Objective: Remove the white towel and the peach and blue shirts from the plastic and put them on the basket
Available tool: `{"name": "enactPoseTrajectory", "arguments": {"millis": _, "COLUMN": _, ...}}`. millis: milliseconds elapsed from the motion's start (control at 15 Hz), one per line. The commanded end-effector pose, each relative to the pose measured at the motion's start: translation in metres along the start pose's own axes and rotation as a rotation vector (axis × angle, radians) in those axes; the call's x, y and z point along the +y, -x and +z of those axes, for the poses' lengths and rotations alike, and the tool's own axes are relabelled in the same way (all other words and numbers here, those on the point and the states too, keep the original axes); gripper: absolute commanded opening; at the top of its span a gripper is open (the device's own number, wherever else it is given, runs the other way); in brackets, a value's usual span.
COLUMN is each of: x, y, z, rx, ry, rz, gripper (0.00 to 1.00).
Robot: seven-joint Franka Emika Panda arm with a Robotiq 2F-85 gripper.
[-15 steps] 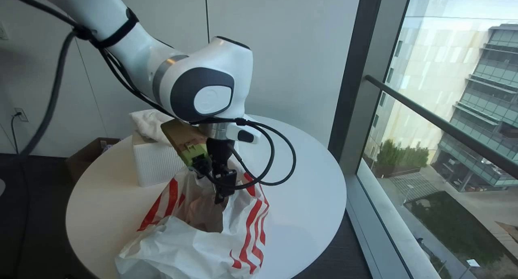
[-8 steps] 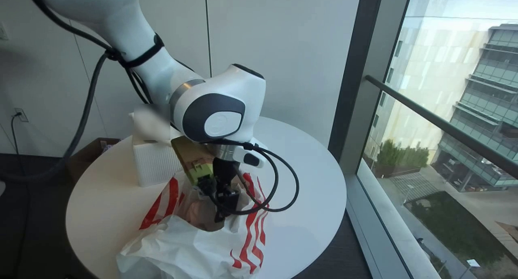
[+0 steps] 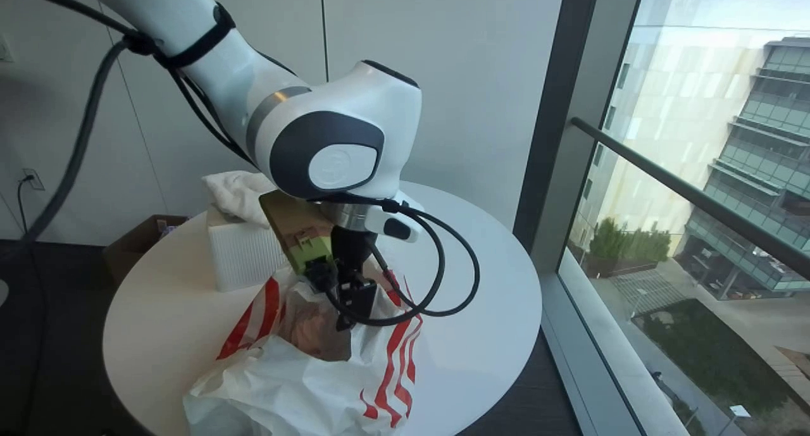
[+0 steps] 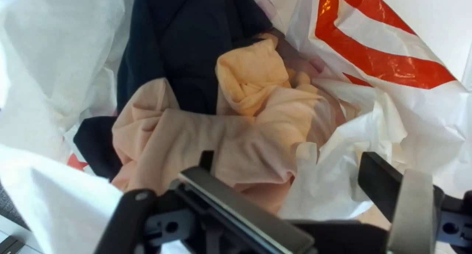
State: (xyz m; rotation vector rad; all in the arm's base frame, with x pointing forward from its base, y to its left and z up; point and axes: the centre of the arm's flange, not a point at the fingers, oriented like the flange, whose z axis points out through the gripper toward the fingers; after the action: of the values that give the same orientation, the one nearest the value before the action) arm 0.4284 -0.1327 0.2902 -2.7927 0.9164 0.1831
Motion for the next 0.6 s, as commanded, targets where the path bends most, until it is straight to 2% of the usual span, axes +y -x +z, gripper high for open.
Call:
{"name": "enactPoseTrajectory", "arguments": {"millis": 0, "x": 0.012, "y": 0.028, "z": -0.03, "rx": -0.098, "ry": -0.037, "rz": -0.045, "gripper": 1.0}}
{"name": "enactPoseTrajectory", "arguments": {"millis": 267, "x": 0.013, "y": 0.029, "z": -0.021, "rx": -0.293, "ry": 0.014, "rz": -0.052, "gripper": 1.0}}
{"name": "enactPoseTrajectory", "arguments": {"millis": 533, "x": 0.005, "y": 0.02, "z": 0.009, "rx": -0.412, "ry": 0.05, "rz": -0.076, "gripper": 1.0}}
